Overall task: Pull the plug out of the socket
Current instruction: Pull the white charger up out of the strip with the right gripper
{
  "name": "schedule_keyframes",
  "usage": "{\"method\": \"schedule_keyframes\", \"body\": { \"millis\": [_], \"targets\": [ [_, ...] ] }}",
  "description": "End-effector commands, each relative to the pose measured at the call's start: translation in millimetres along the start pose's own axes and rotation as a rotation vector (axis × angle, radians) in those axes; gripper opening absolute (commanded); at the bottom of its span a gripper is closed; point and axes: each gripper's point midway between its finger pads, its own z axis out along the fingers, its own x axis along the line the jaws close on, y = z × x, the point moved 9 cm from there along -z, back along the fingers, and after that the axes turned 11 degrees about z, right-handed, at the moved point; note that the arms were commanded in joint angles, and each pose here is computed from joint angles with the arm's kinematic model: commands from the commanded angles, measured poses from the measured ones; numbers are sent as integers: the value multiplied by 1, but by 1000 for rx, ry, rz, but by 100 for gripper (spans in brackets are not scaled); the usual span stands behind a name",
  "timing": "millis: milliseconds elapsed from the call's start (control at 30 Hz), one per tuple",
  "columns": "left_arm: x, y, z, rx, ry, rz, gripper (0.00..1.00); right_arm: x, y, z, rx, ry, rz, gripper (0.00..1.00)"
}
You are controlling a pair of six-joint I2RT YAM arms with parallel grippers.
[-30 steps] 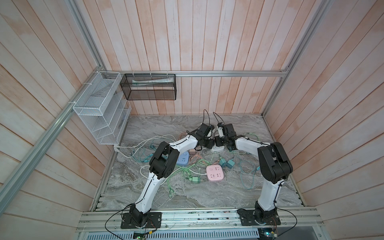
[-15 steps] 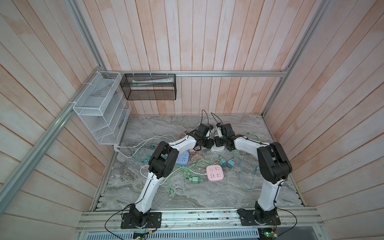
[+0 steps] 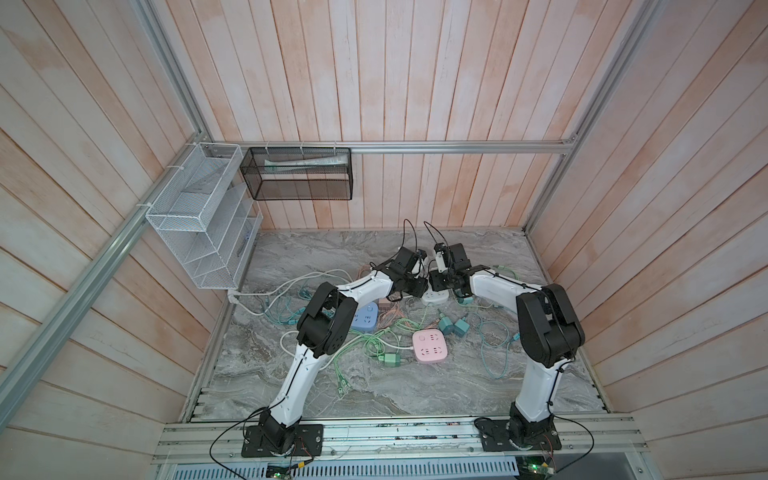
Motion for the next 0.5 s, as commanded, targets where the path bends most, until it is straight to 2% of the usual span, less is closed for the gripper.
{"method": "schedule_keyframes", "body": {
  "millis": [0,300,467],
  "targets": [
    [7,-66,29,266,56,-19,54,8,13,-7,-52,-48,-50,15],
    [7,-67,29,267,57,-16,54,4,15,-8,-59,-53,-39,15],
    [6,-66,28,260,51,-12,54,-11,19,-17,-83,44,50,15]
  ]
}}
